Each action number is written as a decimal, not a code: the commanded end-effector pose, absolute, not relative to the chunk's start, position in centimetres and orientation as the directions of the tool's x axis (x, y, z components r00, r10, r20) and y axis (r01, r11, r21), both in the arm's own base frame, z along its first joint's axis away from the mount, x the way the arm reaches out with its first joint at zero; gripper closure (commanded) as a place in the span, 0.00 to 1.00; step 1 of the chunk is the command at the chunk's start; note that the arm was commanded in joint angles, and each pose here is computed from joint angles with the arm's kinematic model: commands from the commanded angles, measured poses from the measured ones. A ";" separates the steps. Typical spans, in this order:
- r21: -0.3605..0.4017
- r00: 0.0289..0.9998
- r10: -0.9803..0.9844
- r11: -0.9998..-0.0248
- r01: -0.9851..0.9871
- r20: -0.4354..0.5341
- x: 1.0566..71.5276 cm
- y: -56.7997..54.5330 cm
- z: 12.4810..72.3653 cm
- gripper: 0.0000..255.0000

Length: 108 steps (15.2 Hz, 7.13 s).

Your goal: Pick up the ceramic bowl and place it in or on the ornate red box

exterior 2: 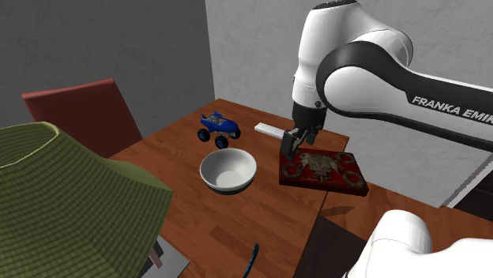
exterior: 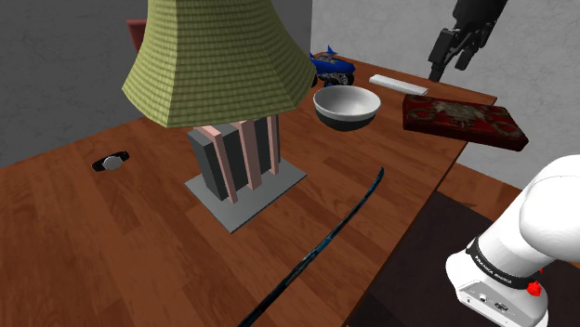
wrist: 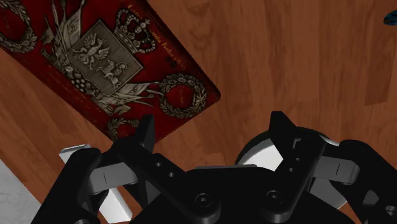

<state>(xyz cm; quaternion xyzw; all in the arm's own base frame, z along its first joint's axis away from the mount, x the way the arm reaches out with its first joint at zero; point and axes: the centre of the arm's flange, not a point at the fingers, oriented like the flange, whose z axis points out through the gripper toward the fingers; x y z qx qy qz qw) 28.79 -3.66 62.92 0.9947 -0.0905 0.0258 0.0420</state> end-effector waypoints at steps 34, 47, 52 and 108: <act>-0.267 0.964 -0.266 -0.931 -0.249 0.028 45.0 -7.4 50.3 1.00; -0.267 0.964 -0.266 -0.931 -0.249 0.029 45.0 -7.4 53.4 1.00; -0.267 0.964 -0.266 -0.931 -0.249 0.029 45.0 -7.4 56.1 1.00; -0.267 0.964 -0.266 -0.931 -0.249 0.029 22.8 -30.9 55.4 1.00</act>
